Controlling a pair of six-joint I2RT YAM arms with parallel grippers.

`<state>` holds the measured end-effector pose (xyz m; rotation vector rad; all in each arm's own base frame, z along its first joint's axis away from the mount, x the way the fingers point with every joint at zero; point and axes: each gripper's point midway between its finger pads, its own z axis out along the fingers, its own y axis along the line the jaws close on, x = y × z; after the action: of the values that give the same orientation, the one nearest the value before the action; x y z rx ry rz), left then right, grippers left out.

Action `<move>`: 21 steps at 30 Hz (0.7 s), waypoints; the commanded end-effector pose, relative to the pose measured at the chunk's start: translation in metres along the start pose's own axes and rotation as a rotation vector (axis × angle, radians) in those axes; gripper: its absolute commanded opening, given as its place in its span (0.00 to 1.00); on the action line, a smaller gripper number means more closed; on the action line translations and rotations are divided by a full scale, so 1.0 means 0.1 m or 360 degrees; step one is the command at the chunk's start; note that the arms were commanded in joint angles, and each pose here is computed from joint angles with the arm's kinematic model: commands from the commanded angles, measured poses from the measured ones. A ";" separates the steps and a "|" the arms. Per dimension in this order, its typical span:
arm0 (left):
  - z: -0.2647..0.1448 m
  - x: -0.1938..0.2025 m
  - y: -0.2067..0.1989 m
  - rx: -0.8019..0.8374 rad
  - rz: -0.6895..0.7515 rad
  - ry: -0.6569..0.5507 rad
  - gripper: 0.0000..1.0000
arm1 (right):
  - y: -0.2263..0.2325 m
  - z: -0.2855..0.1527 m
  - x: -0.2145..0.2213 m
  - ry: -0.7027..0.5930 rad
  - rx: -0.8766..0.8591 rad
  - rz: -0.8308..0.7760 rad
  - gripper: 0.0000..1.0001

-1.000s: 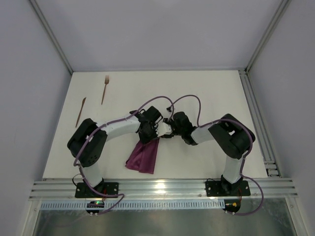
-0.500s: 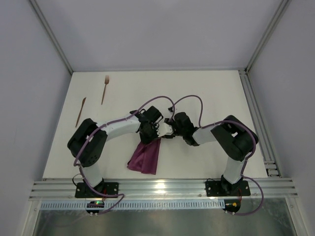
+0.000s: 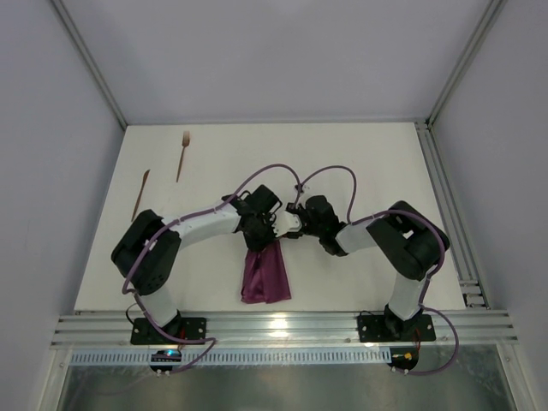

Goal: Fold the napkin into a case and place the utensils inside
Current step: Stuff the top corner of the smaller-rectangle-folded napkin into the folded napkin.

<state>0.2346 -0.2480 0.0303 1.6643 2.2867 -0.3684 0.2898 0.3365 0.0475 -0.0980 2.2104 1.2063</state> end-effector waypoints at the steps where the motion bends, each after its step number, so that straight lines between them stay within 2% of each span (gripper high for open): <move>1: -0.11 -0.11 0.22 -0.0131 -0.0131 -0.0056 0.00 | 0.15 -0.02 -0.10 -0.0054 -0.0107 -0.0041 0.04; 7: -0.19 -0.30 0.43 -0.0149 -0.0321 -0.0234 0.01 | 0.14 -0.02 -0.03 -0.0017 -0.0103 -0.0037 0.04; 12: -0.28 -0.47 0.38 -0.0060 -0.0343 -0.0325 0.03 | 0.12 -0.01 0.02 -0.0010 -0.0104 -0.0017 0.04; 14: -0.23 -0.49 0.37 -0.0012 -0.0303 -0.0280 0.04 | 0.12 0.00 0.02 -0.0009 -0.0105 -0.0018 0.04; 17: -0.06 -0.32 0.29 0.0084 -0.0321 -0.0115 0.03 | 0.14 0.02 0.00 -0.0015 -0.0111 -0.0017 0.04; 21: 0.02 -0.31 0.25 0.0085 -0.0255 -0.0103 0.04 | 0.14 0.03 0.01 -0.0015 -0.0107 -0.0016 0.04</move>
<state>0.2722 -0.2600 0.0383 1.4161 2.4239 -0.4828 0.2866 0.3352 0.0429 -0.0968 2.2178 1.2158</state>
